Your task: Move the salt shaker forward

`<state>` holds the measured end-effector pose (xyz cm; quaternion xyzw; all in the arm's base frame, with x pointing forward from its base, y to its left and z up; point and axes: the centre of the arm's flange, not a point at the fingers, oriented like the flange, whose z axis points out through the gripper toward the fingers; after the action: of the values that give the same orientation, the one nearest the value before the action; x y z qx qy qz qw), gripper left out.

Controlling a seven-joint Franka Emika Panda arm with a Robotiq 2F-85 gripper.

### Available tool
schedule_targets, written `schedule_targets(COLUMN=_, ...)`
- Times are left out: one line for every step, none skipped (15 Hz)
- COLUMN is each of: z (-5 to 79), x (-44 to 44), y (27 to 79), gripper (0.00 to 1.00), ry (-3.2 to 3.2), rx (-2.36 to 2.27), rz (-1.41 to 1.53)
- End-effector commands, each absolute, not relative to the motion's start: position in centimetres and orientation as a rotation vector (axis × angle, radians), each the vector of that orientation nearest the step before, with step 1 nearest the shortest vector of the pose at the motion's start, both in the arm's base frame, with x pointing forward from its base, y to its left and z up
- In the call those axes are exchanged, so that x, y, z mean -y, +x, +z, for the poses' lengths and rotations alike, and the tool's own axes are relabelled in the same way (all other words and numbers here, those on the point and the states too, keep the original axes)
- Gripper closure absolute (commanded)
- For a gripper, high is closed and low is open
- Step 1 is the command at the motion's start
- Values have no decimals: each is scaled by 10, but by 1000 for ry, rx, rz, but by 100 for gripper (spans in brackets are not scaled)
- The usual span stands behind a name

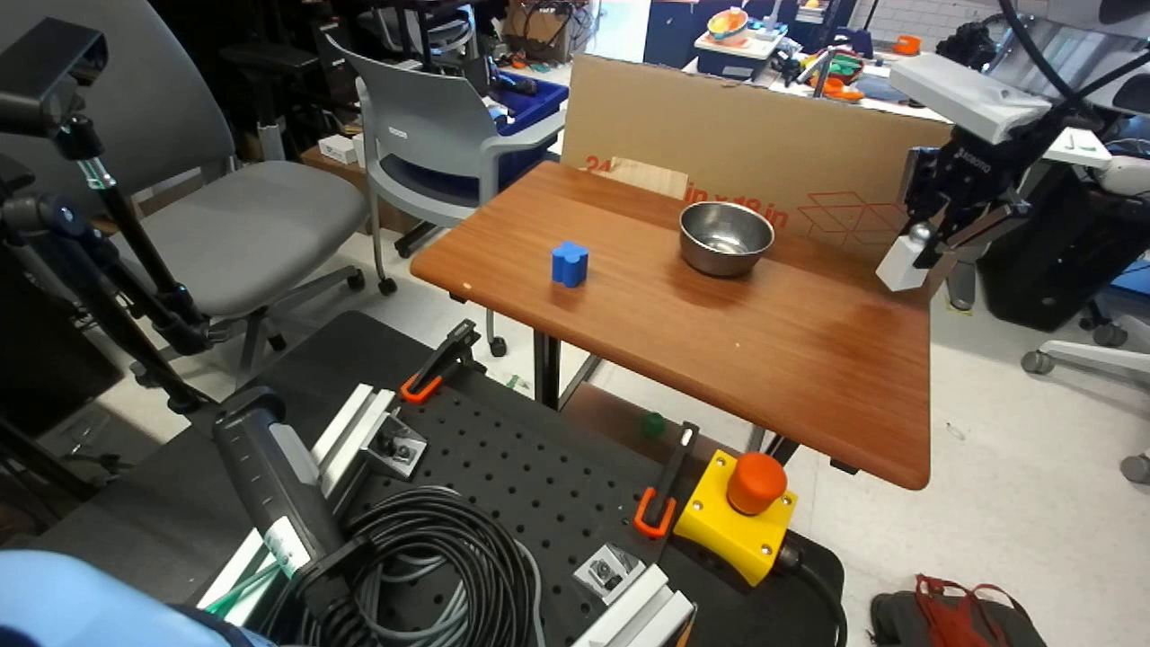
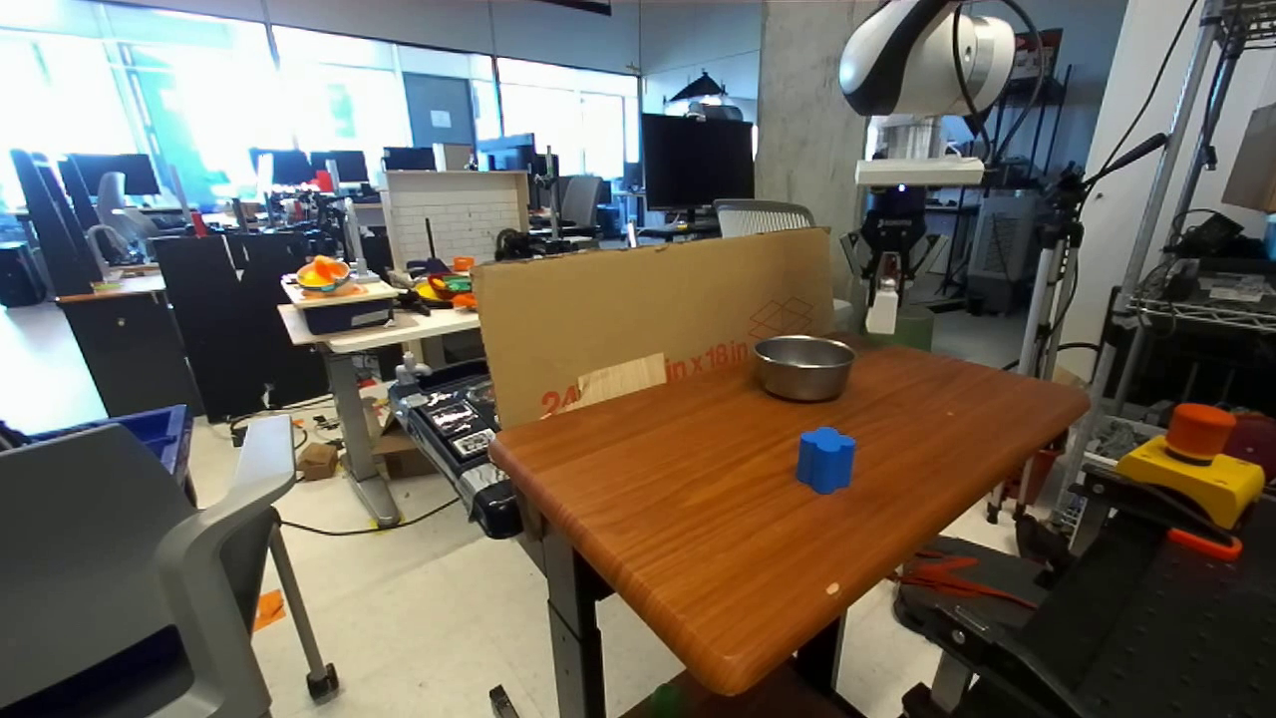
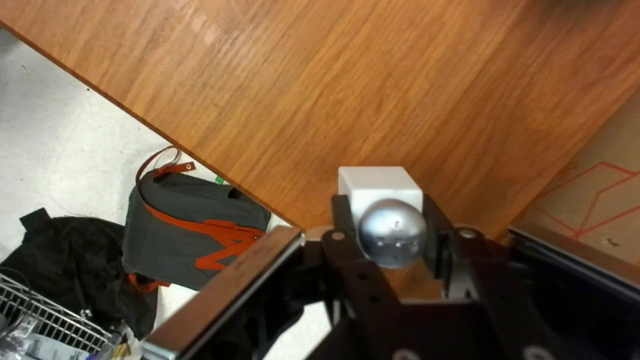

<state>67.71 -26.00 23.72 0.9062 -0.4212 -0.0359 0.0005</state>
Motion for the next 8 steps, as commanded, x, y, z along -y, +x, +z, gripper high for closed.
schedule_targets(z=218, x=276, y=707, gripper=91, ry=2822, rx=1385, rz=-234)
schedule_targets(z=213, x=276, y=707, gripper=91, ry=2820, rx=1382, rz=-263)
schedule_targets(z=210, x=276, y=707, gripper=91, ry=2817, rx=1377, rz=-281)
schedule_targets(z=209, x=276, y=706, gripper=91, ry=2821, rx=1373, rz=-293)
schedule_targets(z=209, x=276, y=704, gripper=56, ry=2826, rx=1366, rz=-300)
schedule_targets(z=215, x=275, y=702, gripper=38, ry=2841, rx=1349, rz=-301)
schedule_targets(z=220, x=274, y=698, gripper=33, ry=2852, rx=1335, rz=-301)
schedule_targets(z=226, x=273, y=694, gripper=24, ry=2868, rx=1309, rz=-306)
